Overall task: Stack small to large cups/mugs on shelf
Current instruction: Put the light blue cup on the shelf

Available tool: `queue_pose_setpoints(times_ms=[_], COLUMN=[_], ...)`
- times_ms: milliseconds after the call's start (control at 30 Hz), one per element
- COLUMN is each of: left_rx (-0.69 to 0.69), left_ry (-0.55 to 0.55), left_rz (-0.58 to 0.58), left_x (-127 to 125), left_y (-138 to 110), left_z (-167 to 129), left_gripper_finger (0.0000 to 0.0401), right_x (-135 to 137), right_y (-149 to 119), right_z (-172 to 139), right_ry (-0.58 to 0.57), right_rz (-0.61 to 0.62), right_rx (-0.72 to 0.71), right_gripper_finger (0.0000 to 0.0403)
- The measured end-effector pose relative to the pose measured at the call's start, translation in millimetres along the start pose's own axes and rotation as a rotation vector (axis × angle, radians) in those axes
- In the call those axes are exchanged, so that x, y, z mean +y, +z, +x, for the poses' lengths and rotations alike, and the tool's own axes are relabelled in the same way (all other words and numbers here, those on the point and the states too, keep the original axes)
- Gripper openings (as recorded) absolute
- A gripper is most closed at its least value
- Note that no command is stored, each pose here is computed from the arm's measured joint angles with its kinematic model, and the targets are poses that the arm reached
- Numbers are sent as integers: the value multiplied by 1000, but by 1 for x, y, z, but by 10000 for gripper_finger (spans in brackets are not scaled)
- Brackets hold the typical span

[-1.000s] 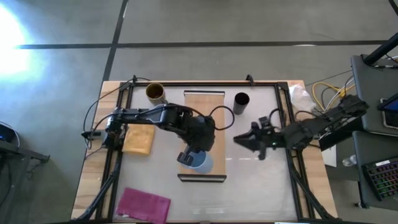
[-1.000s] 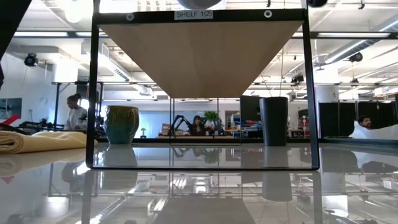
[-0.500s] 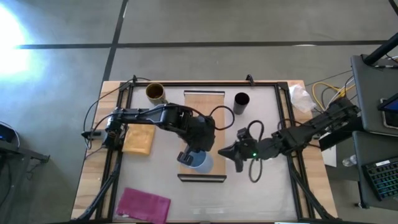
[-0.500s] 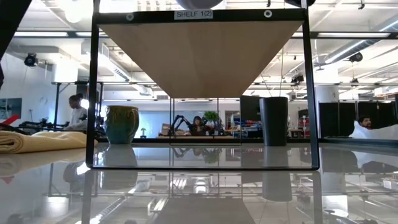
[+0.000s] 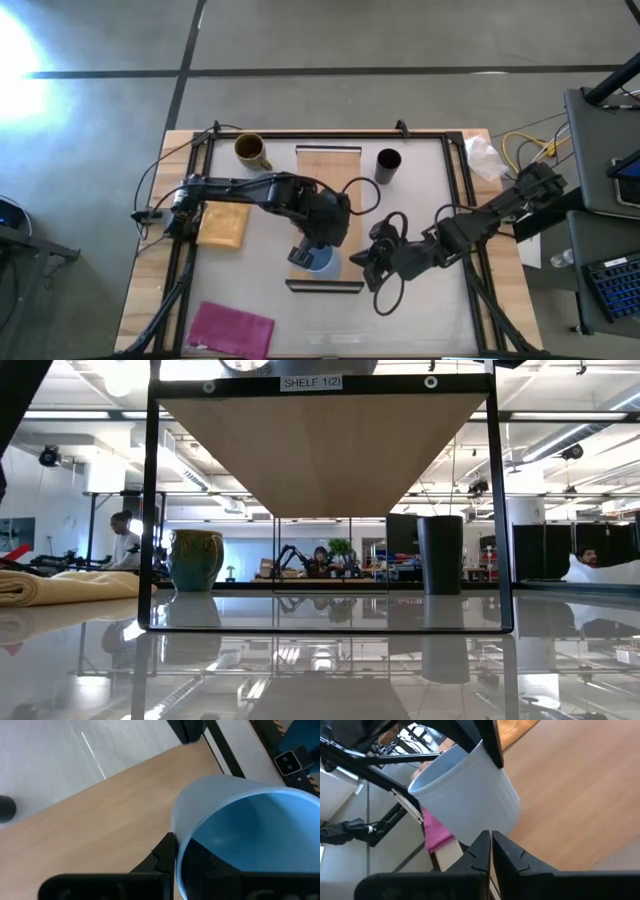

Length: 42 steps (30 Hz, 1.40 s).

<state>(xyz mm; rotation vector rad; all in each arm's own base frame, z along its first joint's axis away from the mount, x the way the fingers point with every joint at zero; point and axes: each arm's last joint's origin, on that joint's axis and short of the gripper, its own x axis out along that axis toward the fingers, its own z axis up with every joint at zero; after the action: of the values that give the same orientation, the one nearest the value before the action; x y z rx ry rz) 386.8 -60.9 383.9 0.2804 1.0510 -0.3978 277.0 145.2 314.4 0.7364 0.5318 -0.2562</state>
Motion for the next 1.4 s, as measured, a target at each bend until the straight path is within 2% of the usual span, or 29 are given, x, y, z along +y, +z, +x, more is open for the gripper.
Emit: queue_pose_setpoints(times_ms=[333, 767, 1067, 1233, 1400], left_rx=[-33, -33, -33, -19, -21], left_ry=[11, 12, 14, 57, 63], left_rz=[12, 8, 2, 1, -2], left_x=[2, 2, 2, 3, 4], left_y=[3, 3, 2, 2, 2], left_z=[4, 4, 3, 3, 3], left_gripper_finger=[0, 0, 0, 0, 18], right_x=[-9, -20, -25, -28, -33], right_y=[-9, -16, -15, -17, -22], right_z=[2, 23, 27, 28, 30], right_ry=[-52, 70, 75, 65, 52], right_rz=[10, 56, 59, 73, 99], right_rx=[39, -18, -9, -3, 8], right_gripper_finger=[8, 8, 8, 8, 8])
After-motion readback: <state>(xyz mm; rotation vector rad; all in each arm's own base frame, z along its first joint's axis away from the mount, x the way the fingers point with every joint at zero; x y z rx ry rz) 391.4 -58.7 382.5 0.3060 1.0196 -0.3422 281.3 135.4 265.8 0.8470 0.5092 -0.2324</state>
